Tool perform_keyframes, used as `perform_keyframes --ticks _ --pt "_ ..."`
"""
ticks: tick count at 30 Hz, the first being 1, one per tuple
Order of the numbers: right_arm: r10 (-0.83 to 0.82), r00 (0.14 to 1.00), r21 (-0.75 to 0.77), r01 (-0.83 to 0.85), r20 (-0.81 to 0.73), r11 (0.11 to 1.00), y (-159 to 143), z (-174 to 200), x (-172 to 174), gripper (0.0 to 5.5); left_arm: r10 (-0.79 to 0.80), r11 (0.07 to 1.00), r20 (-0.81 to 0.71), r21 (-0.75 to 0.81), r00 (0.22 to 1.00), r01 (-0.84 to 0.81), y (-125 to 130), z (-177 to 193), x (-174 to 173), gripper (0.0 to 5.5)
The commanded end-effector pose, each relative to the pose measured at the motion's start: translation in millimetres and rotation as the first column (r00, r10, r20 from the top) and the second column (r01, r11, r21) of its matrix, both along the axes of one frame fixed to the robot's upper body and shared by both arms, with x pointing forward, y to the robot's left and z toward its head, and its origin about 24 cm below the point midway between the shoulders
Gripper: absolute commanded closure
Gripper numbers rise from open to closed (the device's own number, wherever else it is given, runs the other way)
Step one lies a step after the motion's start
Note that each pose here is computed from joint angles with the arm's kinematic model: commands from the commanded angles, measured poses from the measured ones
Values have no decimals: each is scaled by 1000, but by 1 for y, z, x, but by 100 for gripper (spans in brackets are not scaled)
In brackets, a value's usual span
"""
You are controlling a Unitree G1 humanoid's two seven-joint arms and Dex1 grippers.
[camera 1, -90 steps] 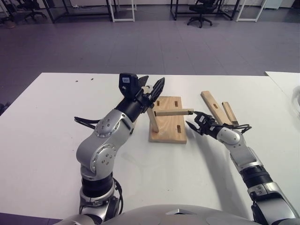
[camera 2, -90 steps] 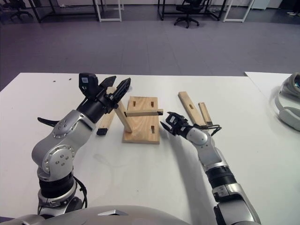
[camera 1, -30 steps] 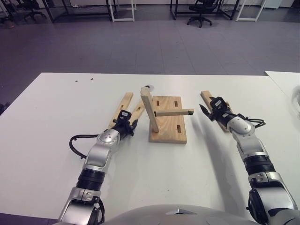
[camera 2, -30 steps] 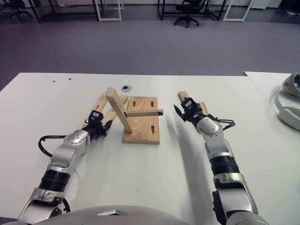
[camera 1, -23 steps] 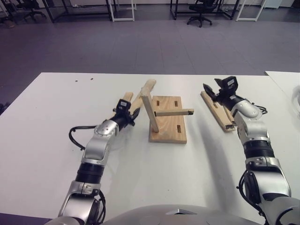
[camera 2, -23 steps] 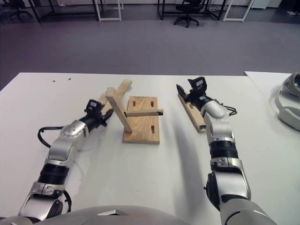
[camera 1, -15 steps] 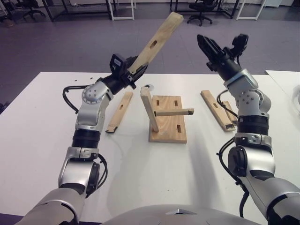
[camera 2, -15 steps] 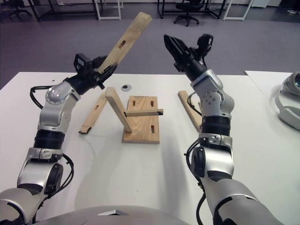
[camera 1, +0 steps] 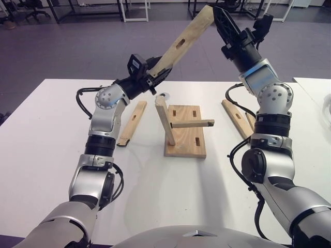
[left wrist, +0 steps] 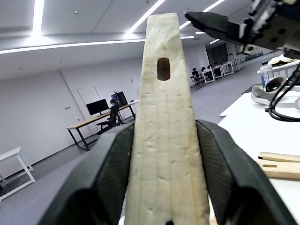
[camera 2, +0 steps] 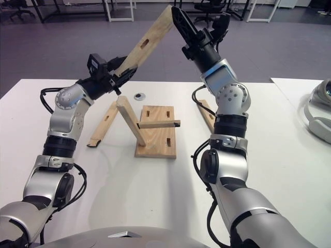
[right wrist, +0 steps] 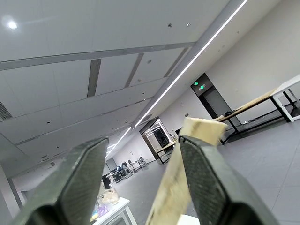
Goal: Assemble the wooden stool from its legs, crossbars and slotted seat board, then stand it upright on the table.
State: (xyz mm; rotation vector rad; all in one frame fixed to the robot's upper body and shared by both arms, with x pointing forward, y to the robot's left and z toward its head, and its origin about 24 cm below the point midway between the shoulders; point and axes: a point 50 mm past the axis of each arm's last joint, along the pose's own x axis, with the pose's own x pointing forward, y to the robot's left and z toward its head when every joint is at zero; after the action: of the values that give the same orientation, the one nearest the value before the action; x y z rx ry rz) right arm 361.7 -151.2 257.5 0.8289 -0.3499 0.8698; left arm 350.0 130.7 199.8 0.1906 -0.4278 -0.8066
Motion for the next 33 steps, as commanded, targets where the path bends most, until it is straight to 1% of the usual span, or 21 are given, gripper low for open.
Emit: perform_keyframes --ticks 1,6,14,23,25,26,29,30,33 --pt "-31 999 12 32 -26 999 -8 -6 -1 270 -21 999 39 -30 999 22 -2 10 0 343" --pt "11 999 35 -10 -36 999 1 -3 1 270 -113 994 67 0 991 114 -11 10 -9 343" --pt "62 996 48 -58 -69 997 3 -2 1 270 -162 983 112 110 980 150 -15 5 -12 343" --pt "30 990 35 -26 -135 999 -3 -10 -1 442 -170 962 161 242 972 128 -14 -1 -10 343" --pt "-1 989 41 7 -148 999 -8 -12 0 446 -153 960 167 258 974 107 -14 -2 -9 343" --pt "-33 987 50 41 -160 998 -14 -15 0 447 -133 962 161 258 978 88 -13 -3 -7 303" --pt "-157 966 72 175 -207 982 -42 -32 -8 450 -46 965 145 261 988 6 -6 -8 0 251" --pt "-214 949 67 235 -233 970 -54 -42 -15 450 2 971 131 238 991 -34 -1 -9 2 241" --pt "-334 884 35 365 -328 931 -79 -71 -45 450 137 978 85 147 987 -149 15 -17 -2 177"
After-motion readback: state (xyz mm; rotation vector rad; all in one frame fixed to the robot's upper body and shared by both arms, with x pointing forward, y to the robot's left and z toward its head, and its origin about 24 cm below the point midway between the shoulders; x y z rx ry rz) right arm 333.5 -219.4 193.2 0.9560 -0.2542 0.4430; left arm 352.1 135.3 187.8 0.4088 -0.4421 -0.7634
